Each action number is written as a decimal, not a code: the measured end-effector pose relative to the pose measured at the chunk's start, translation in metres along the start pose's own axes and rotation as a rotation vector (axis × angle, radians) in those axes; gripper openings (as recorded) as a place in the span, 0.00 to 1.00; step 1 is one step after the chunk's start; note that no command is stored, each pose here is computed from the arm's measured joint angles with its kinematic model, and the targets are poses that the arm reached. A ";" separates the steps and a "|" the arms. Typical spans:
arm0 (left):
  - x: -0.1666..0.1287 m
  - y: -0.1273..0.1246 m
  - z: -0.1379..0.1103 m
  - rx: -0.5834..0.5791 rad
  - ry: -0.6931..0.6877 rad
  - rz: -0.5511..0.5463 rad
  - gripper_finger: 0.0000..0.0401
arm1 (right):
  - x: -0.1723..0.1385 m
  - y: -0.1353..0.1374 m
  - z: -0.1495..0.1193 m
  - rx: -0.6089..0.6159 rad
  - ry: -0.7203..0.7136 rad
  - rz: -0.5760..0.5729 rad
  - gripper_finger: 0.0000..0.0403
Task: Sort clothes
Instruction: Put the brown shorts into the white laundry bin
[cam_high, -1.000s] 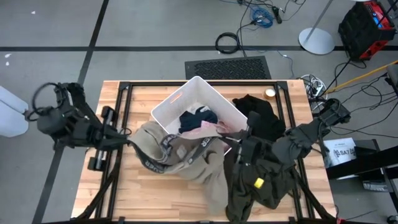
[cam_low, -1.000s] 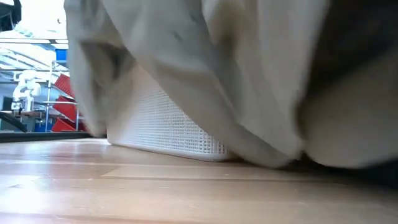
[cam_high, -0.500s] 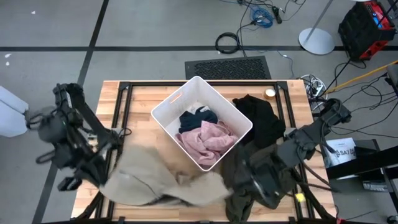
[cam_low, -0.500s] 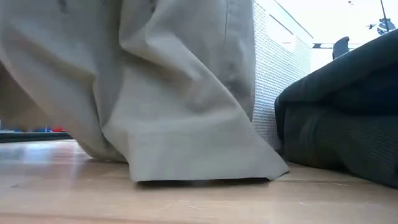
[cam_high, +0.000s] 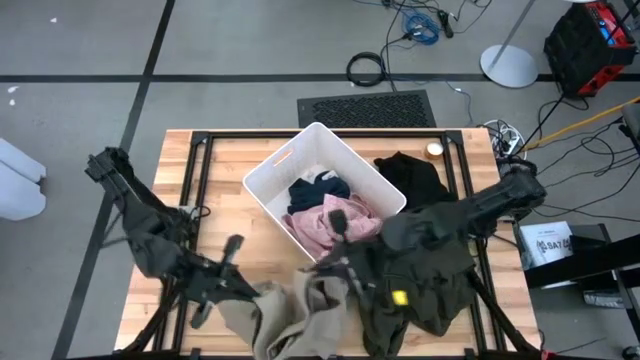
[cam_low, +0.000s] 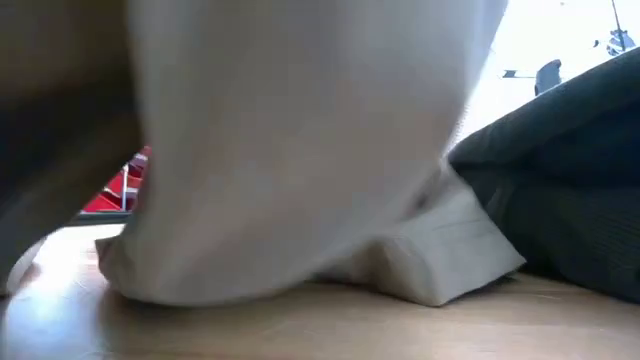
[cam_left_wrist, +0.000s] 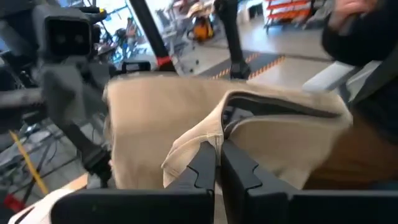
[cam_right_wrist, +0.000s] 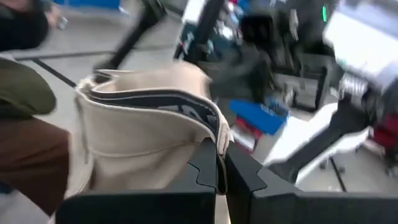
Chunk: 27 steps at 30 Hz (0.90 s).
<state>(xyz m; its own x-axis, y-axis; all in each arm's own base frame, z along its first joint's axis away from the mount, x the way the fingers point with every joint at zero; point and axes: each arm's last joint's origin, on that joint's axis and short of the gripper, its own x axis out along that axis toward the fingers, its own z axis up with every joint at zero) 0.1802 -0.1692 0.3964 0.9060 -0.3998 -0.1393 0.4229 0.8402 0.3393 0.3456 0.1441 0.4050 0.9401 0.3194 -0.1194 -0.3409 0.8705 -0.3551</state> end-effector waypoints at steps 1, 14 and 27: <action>0.006 -0.001 -0.003 0.005 0.022 0.011 0.02 | 0.007 -0.002 -0.008 0.008 0.022 0.000 0.00; 0.031 -0.005 -0.031 -0.064 0.246 0.154 0.02 | 0.051 0.013 -0.058 0.112 0.168 0.113 0.00; 0.045 -0.003 -0.046 -0.127 0.324 0.126 0.02 | 0.052 0.014 -0.055 0.142 0.145 0.113 0.06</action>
<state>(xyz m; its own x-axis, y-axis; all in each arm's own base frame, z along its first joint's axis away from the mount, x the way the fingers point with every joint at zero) 0.2208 -0.1728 0.3459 0.9013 -0.1704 -0.3984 0.2882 0.9223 0.2576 0.3900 0.1522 0.3425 0.8837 0.3699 -0.2868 -0.4327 0.8792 -0.1993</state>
